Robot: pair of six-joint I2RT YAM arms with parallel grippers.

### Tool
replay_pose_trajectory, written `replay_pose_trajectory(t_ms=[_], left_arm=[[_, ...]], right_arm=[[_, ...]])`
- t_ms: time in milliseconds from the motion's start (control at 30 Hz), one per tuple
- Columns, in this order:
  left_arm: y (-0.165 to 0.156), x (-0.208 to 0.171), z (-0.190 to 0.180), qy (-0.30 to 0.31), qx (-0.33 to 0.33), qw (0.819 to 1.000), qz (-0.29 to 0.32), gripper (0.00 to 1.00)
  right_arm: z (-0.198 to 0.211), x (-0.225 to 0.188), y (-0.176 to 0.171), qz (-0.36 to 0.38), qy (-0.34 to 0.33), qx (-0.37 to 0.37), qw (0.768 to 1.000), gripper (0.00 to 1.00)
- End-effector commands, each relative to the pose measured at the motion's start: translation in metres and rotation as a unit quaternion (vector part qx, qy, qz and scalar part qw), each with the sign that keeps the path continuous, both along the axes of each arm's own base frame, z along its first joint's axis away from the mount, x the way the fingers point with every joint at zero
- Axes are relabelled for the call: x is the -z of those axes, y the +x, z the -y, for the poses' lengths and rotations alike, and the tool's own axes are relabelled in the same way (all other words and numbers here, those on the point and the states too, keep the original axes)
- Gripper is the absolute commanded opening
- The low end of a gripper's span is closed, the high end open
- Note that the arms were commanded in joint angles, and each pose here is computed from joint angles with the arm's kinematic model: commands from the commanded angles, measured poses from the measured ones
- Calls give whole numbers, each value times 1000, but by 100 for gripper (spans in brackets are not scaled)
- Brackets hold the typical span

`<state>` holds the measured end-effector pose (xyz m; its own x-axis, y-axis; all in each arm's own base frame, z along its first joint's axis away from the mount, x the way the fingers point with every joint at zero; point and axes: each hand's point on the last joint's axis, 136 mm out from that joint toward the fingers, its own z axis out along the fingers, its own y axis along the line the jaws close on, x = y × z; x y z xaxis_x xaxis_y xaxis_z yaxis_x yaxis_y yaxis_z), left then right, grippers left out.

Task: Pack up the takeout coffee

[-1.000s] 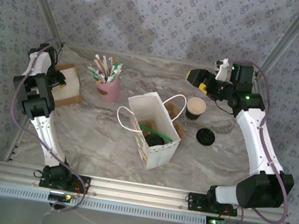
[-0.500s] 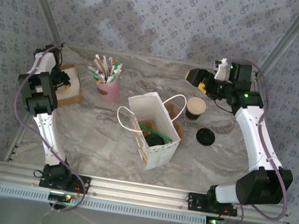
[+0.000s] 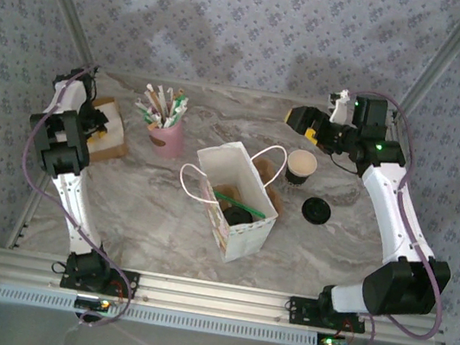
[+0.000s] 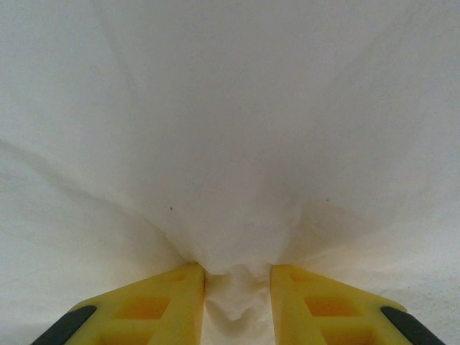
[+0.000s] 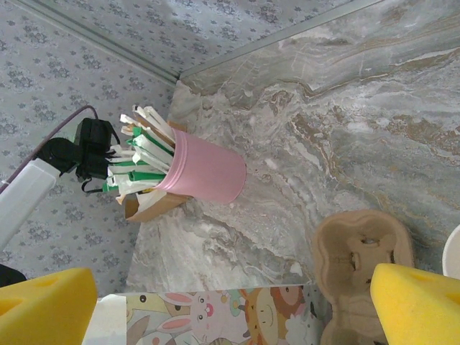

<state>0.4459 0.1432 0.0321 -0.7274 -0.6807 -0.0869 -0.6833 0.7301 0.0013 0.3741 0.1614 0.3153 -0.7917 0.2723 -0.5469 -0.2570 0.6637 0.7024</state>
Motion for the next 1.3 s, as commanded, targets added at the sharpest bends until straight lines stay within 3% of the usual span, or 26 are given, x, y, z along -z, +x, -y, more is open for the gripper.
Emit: replay_pose_trajectory(t_ms=[0, 667, 767, 900, 1267], left_arm=[[-13, -4, 26, -12, 21, 1000, -16, 29], [-107, -38, 73, 5, 26, 1000, 0, 37], [-102, -52, 67, 11, 26, 999, 16, 45], [-84, -67, 52, 15, 21, 999, 31, 49], [-37, -40, 40, -21, 19, 1000, 10, 48]], right_arm=[[-1, -9, -2, 12, 7, -11, 1000, 100], [1, -7, 0, 11, 15, -16, 1000, 100], [2, -8, 0, 11, 18, -16, 1000, 100], [0, -8, 2, 11, 22, -17, 1000, 100], [-3, -12, 4, 12, 21, -19, 1000, 100]])
